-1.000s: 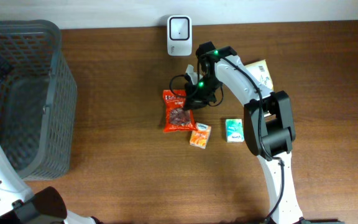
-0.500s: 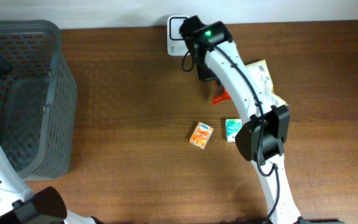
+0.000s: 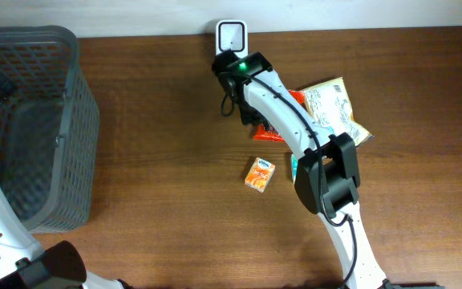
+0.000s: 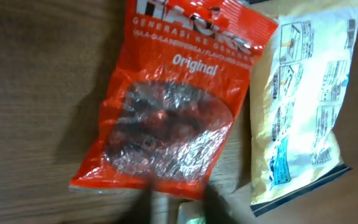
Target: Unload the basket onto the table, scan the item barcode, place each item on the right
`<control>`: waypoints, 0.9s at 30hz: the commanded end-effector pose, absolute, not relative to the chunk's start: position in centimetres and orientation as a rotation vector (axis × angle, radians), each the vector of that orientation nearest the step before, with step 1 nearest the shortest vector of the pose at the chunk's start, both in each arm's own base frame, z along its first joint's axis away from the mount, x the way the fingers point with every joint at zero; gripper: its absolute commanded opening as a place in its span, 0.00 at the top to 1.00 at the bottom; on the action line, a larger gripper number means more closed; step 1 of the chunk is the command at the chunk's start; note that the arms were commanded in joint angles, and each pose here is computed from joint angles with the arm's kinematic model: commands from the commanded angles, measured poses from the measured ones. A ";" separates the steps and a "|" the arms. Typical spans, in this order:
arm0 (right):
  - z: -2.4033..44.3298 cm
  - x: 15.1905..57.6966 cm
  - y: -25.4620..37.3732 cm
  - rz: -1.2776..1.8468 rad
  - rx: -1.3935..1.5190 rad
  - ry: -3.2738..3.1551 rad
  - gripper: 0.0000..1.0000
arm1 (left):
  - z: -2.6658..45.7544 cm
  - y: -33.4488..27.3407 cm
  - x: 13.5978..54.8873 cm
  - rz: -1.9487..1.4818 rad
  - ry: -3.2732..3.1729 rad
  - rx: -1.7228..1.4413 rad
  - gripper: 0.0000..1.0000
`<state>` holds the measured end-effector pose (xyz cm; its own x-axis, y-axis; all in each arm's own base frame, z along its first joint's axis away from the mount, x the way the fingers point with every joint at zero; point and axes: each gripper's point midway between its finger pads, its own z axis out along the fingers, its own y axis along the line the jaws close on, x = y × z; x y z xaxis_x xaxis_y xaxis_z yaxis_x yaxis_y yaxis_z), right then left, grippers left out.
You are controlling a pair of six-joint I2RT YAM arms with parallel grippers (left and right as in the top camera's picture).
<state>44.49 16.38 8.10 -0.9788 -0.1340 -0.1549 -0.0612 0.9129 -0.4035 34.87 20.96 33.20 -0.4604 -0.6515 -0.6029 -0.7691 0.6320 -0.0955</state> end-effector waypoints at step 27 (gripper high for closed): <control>7.6 45.2 11.8 -0.092 -0.057 3.135 0.01 | 33.3 21.1 34.8 0.254 2.235 -1.120 0.01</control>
<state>45.20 12.64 9.65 -0.9978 -0.0482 -0.0455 -0.0459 0.9977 -0.0493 34.87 20.96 33.20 -0.4602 -0.6514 -0.6032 -0.7691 0.6320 -0.0957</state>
